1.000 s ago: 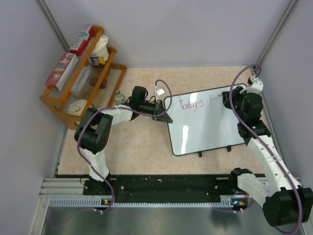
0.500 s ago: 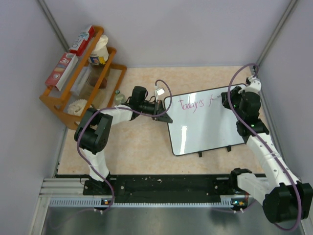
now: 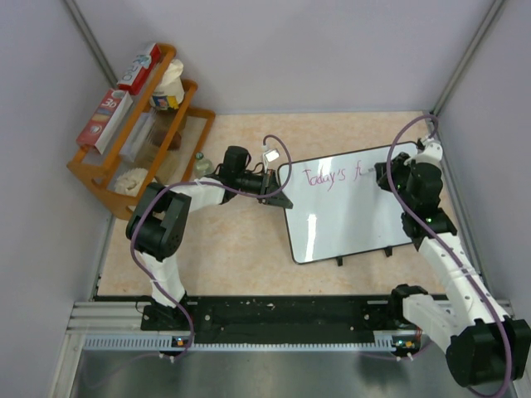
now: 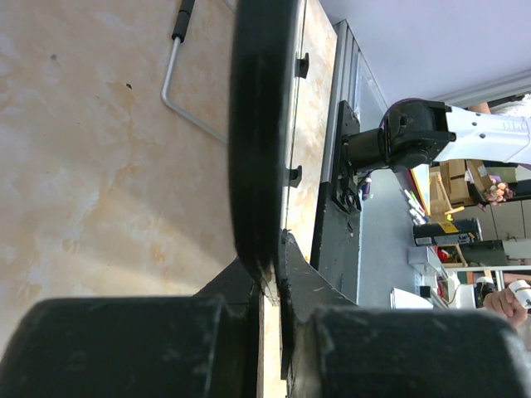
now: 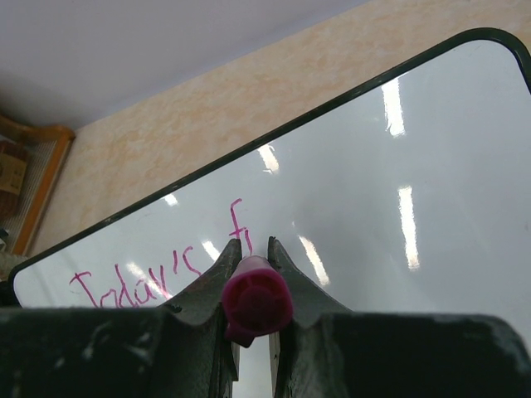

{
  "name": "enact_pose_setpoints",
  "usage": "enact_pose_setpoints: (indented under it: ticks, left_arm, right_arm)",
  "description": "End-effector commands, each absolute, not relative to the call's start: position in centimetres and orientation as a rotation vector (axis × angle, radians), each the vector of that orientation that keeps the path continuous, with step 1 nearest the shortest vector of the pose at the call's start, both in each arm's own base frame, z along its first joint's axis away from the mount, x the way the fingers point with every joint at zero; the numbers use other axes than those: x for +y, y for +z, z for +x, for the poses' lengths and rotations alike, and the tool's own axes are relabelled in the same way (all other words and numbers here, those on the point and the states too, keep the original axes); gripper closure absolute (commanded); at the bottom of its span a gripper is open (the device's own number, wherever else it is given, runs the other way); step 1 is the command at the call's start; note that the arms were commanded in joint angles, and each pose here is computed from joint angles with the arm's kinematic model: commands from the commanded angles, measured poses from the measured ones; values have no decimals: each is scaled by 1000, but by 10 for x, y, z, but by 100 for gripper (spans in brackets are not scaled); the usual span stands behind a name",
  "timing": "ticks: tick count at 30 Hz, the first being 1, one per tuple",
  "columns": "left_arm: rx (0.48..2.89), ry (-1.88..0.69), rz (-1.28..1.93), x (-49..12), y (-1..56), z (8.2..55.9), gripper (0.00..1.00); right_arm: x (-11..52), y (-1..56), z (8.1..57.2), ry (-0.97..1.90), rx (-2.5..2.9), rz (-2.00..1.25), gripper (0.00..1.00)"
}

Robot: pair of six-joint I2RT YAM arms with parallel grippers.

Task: Write a sentence on the whiteboard

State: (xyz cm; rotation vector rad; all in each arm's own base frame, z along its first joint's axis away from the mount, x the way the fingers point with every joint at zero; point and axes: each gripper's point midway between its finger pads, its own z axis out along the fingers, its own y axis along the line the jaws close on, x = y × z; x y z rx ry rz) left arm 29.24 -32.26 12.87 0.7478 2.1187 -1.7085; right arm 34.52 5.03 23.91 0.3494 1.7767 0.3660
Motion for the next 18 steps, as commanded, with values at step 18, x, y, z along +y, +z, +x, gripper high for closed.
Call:
enact_pose_setpoints:
  ticks: [18]
  left_arm:
    - [2113,-1701,845,-321,119,271,100]
  right_arm:
    - [33,270,363,279,1716,383,100]
